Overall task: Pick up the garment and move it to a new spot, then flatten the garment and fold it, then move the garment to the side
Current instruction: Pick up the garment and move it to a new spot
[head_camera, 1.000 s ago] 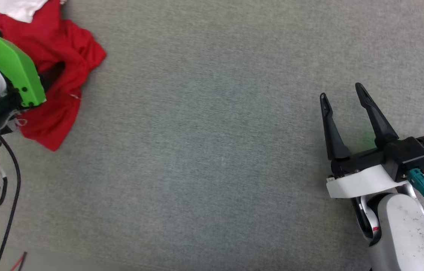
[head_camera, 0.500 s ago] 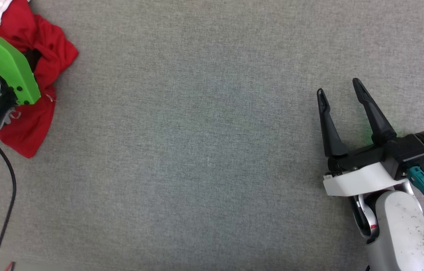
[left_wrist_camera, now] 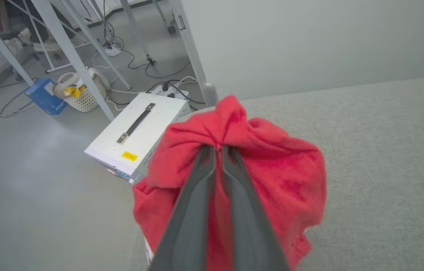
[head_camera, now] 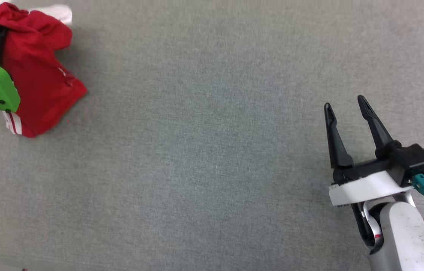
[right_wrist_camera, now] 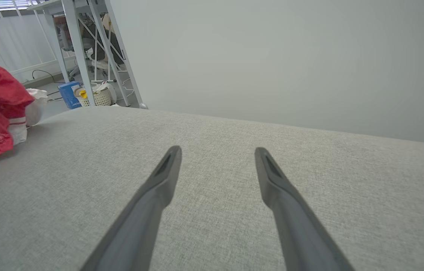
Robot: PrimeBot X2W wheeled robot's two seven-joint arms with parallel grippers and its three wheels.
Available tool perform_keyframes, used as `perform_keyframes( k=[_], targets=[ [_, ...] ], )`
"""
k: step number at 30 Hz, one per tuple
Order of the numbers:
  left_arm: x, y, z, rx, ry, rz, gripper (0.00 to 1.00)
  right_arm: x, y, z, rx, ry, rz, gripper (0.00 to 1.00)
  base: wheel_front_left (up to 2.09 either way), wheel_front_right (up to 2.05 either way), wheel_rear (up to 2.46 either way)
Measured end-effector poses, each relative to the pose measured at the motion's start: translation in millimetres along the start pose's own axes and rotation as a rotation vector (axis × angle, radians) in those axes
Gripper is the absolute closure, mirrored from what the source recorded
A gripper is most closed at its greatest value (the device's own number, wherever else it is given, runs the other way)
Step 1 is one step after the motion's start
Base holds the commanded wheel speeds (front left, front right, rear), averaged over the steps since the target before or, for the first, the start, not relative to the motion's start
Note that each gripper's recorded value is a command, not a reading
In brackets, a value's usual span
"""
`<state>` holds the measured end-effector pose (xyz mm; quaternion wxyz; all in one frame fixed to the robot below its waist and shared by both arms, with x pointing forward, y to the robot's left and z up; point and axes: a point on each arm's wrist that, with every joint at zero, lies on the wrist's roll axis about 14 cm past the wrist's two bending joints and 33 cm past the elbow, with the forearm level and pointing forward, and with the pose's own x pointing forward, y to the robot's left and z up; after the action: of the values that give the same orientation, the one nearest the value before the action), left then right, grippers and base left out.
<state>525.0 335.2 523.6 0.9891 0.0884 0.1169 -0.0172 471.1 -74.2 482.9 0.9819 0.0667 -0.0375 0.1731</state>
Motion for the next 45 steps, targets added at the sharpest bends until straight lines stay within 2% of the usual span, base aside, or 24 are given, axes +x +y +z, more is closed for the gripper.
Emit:
perform_keyframes(
  k=[5, 12, 18, 23, 26, 31, 34, 38, 39, 40, 41, 45],
  targets=[
    [-22, -12, 46, 0.109, -0.125, -0.041, 1.0, -14, -4, 26, -0.006, -0.046, -0.029, 0.0, 0.0, 0.0, 0.0],
    [-50, -60, 98, 0.204, -0.26, -0.17, 1.0, -33, -11, 66, -0.029, -0.128, -0.067, 0.0, 0.0, 0.0, 0.0],
    [-56, -137, 121, 0.239, -0.334, -0.353, 1.0, -52, -29, 86, -0.056, -0.168, -0.131, 0.0, 0.0, 0.0, 0.0],
    [-60, -228, 125, 0.22, -0.379, -0.564, 1.0, -73, -57, 97, -0.067, -0.189, -0.226, 0.0, 0.0, 0.0, 0.0],
    [-71, -288, 115, 0.209, -0.379, -0.712, 1.0, -87, -77, 104, -0.075, -0.204, -0.29, 0.0, 0.0, 0.0, 0.0],
    [-113, -393, 53, 0.171, -0.255, -0.994, 1.0, -105, -99, 110, -0.093, -0.213, -0.367, 0.0, 0.0, 0.0, 0.0],
    [-141, -434, 20, 0.149, -0.18, -1.112, 1.0, -111, -106, 110, -0.099, -0.211, -0.393, 0.0, 0.0, 0.0, 0.0],
    [-167, -464, -16, 0.131, -0.072, -1.198, 1.0, -113, -109, 108, -0.101, -0.202, -0.403, 0.0, 0.0, 0.0, 0.0],
    [-169, -467, -22, 0.133, -0.055, -1.205, 0.69, -112, -109, 107, -0.1, -0.201, -0.402, 0.0, 0.0, 0.0, 0.0],
    [-172, -469, -27, 0.136, -0.044, -1.211, 0.14, -111, -108, 107, -0.099, -0.199, -0.399, 0.0, 0.0, 0.0, 0.0],
    [-172, -470, -30, 0.133, -0.033, -1.209, 0.0, -110, -107, 106, -0.097, -0.198, -0.394, 0.0, 0.0, 0.0, 0.0],
    [-166, -462, -35, 0.101, -0.022, -1.173, 0.0, -104, -101, 104, -0.09, -0.196, -0.37, 0.0, 0.0, 0.0, 0.0]
  ],
)
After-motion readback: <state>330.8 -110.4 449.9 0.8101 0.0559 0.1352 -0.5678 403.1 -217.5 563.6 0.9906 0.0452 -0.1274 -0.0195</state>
